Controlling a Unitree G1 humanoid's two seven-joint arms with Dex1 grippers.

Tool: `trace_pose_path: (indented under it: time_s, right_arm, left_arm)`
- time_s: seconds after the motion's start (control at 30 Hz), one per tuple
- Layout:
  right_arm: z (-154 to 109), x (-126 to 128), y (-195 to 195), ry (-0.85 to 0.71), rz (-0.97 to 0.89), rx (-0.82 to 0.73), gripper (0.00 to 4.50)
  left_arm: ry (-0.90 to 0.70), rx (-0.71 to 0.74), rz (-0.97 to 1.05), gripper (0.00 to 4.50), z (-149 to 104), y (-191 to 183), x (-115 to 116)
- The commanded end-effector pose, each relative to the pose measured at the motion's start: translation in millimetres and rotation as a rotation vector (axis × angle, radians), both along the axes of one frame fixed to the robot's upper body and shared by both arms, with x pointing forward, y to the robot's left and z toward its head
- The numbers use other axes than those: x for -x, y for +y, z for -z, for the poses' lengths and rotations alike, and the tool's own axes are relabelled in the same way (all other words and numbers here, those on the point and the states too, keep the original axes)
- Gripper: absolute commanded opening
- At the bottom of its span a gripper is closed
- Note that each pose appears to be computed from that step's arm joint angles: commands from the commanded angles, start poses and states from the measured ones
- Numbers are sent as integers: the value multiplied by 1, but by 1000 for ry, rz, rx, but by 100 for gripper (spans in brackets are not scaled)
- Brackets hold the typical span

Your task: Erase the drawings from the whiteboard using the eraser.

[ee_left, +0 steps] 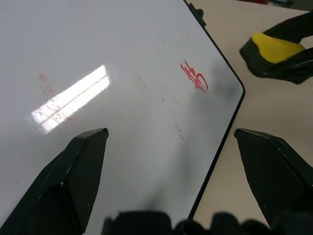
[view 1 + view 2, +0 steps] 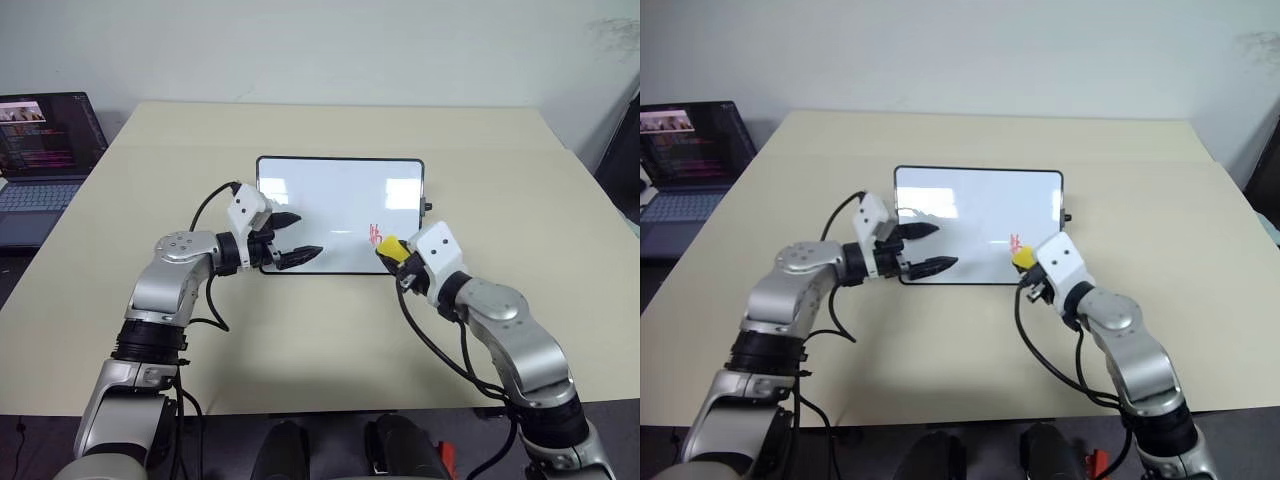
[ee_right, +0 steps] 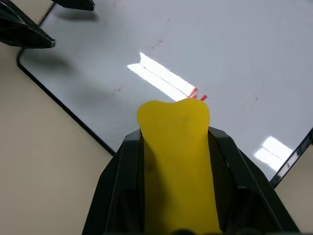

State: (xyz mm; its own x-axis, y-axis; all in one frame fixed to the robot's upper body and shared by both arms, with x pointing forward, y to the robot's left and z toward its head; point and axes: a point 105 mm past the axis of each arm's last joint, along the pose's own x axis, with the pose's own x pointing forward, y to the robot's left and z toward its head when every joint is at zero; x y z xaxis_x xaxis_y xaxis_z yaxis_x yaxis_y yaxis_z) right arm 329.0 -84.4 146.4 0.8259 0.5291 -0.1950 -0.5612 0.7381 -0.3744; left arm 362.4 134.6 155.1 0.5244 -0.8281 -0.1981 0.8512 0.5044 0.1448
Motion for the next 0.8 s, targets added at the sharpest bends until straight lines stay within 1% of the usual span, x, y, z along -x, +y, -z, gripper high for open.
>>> trace_pose_path:
  time_s: [0.03, 0.17, 0.27, 0.33, 0.4, 0.5, 0.57, 0.6, 0.7, 0.8]
  right_arm:
    - [-16, -20, -2, -102, 41, 64, 133]
    - [-20, -48, -5, -145, 93, 101, 133]
    - [-14, -57, -1, -143, 83, 137, 133]
    - [5, -54, 2, -95, 37, 214, 133]
    - [17, -49, 3, -62, 6, 261, 133]
    - [35, -41, -1, -24, -28, 337, 133]
    - [39, -38, -3, -19, -39, 372, 133]
    - [39, -38, -3, -24, -43, 387, 133]
    - [28, -44, -6, -82, -17, 413, 133]
    - [3, -57, -2, -166, 34, 366, 133]
  left_arm:
    - [-58, 7, 35, 450, -16, -6, -3]
    - [-54, -15, 73, 450, -15, -7, -2]
    - [-72, -40, 71, 450, -15, -6, -5]
    - [-77, -45, 68, 450, -16, -5, -6]
    - [-80, -47, 70, 450, -16, -5, -7]
    - [-86, -59, 91, 450, -16, -7, -5]
    - [-88, -63, 101, 450, -15, -9, -3]
    - [-88, -63, 105, 450, -15, -10, -3]
    - [-84, -70, 125, 450, -15, -13, 0]
    - [-81, -72, 126, 450, -13, -14, 0]
